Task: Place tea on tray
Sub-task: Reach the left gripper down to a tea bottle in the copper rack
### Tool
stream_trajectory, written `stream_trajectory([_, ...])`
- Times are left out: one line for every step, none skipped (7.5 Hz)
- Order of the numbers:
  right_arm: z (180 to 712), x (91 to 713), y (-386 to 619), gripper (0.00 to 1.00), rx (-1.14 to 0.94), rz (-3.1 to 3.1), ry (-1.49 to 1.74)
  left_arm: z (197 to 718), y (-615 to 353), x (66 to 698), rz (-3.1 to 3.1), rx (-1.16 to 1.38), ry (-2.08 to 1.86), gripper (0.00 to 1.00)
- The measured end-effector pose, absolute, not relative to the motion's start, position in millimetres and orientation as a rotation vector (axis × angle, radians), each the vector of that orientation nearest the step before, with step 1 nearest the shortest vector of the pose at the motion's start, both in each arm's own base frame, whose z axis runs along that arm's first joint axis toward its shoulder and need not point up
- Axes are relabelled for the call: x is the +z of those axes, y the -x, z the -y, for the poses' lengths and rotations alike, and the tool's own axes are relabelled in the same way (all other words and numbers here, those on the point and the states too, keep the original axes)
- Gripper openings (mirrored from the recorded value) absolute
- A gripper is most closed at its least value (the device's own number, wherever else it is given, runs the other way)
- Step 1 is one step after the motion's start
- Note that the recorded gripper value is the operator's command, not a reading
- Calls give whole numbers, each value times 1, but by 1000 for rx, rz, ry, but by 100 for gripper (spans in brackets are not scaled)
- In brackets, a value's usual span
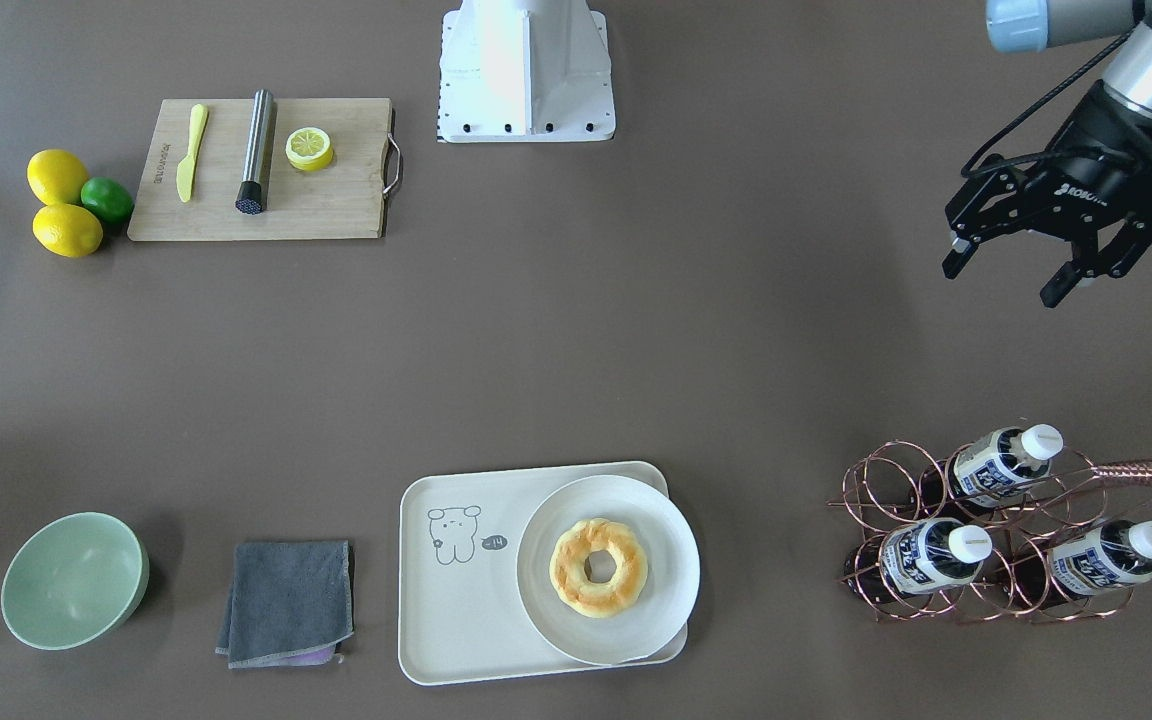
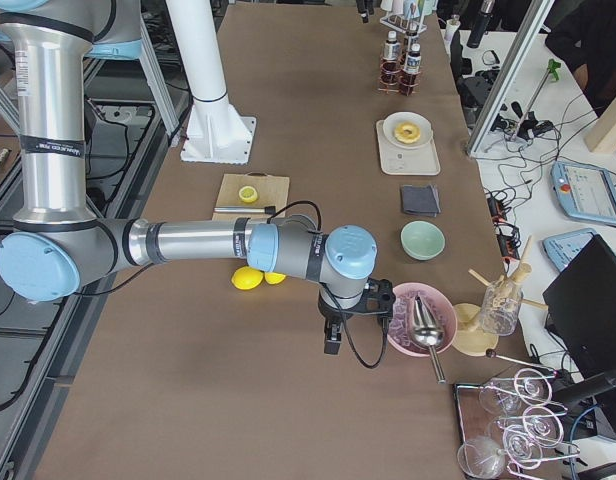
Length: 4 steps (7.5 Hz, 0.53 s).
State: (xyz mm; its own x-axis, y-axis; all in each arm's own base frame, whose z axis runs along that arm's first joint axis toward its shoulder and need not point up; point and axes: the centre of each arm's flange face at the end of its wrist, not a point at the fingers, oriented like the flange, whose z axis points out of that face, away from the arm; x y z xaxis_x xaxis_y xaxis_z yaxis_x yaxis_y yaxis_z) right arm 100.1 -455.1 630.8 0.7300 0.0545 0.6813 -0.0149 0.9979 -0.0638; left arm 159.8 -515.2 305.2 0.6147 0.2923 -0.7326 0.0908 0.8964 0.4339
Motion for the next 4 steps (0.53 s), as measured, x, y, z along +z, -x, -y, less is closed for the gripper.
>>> stream_trajectory([454, 633, -100, 100, 39, 752, 59, 523, -176, 291, -862, 56, -446, 98])
stream_trajectory([453, 633, -100, 100, 40, 752, 60, 529, -183, 289, -826, 9, -436, 98])
stream_trajectory([454, 633, -100, 100, 40, 752, 60, 537, -188, 298, -797, -6, -427, 98])
stream_trajectory([455, 632, -100, 100, 39, 752, 58, 543, -191, 307, -779, -3, -419, 98])
